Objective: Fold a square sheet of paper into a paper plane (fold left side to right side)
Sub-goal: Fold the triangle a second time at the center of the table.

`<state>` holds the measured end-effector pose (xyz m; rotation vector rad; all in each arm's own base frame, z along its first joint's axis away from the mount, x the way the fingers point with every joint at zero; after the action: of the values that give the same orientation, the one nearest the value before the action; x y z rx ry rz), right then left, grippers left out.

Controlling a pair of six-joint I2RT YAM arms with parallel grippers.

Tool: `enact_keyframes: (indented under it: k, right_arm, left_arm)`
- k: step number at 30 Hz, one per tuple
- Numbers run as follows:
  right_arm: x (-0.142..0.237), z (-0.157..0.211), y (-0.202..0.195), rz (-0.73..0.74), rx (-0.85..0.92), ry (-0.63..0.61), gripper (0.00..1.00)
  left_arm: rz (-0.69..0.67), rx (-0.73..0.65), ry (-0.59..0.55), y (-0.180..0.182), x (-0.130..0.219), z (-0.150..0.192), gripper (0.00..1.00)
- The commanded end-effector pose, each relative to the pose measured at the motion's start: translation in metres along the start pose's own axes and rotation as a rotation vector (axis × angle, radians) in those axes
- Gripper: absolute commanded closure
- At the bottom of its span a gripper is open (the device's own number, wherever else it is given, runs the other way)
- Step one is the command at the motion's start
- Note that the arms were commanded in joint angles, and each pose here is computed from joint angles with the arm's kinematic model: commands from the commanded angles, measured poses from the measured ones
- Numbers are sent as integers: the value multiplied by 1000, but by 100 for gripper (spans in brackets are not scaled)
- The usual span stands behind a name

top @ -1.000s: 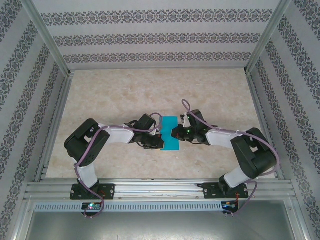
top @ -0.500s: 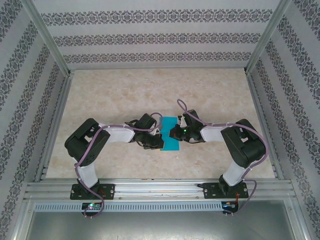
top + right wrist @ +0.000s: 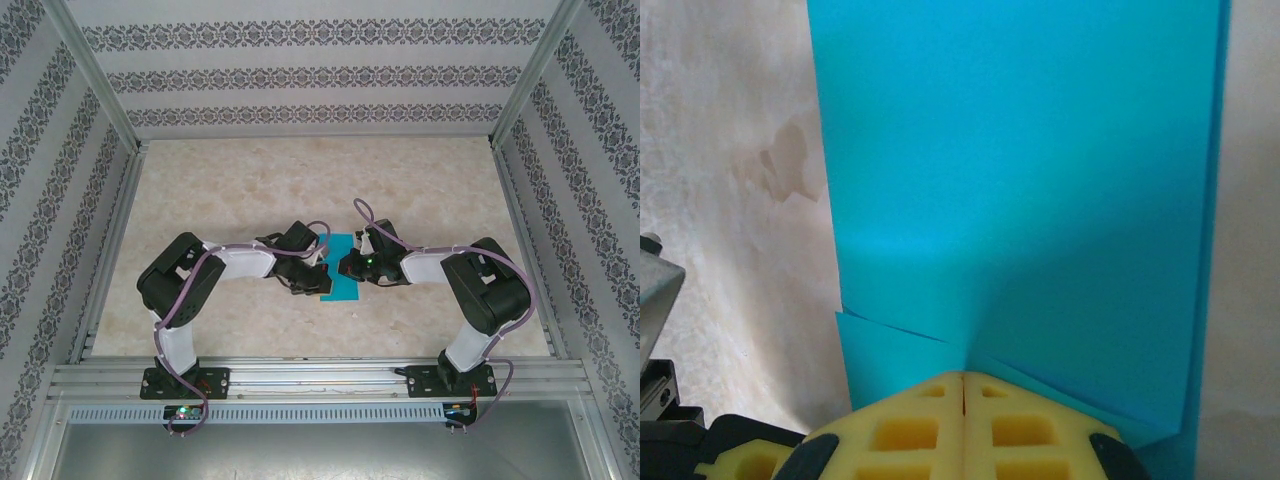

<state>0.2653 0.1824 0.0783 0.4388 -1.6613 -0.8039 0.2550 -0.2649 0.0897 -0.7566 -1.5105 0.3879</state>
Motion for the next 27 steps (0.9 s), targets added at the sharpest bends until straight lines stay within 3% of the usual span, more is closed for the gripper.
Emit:
enact_keyframes:
  k: [1,14,27]
  right_arm:
    - [-8,14,-25,107,-45,40,100]
    - [-7,16,-28,120,-46,36,100]
    - [-6,17,-38,176,-60,46,100]
  left_arm:
    - [10,-24,23,-4,-4,-4,100]
    - [-13,-39,-4,-3,-8,-18,100]
    - [-49,-9,68,18,-10,13,100]
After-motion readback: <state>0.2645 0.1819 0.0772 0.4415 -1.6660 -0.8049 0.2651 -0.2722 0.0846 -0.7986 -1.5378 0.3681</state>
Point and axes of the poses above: each hand's point on the last joint's axis, 136 mm out from that joint toward the fingers, its own x axis back along the fingers, its own y axis along the line the jaws close on, z = x × y, the point moved 9 cm from there along x, back along the fingers, and after that the axes turned 6 degrees about -x, right-handed, at the moved point
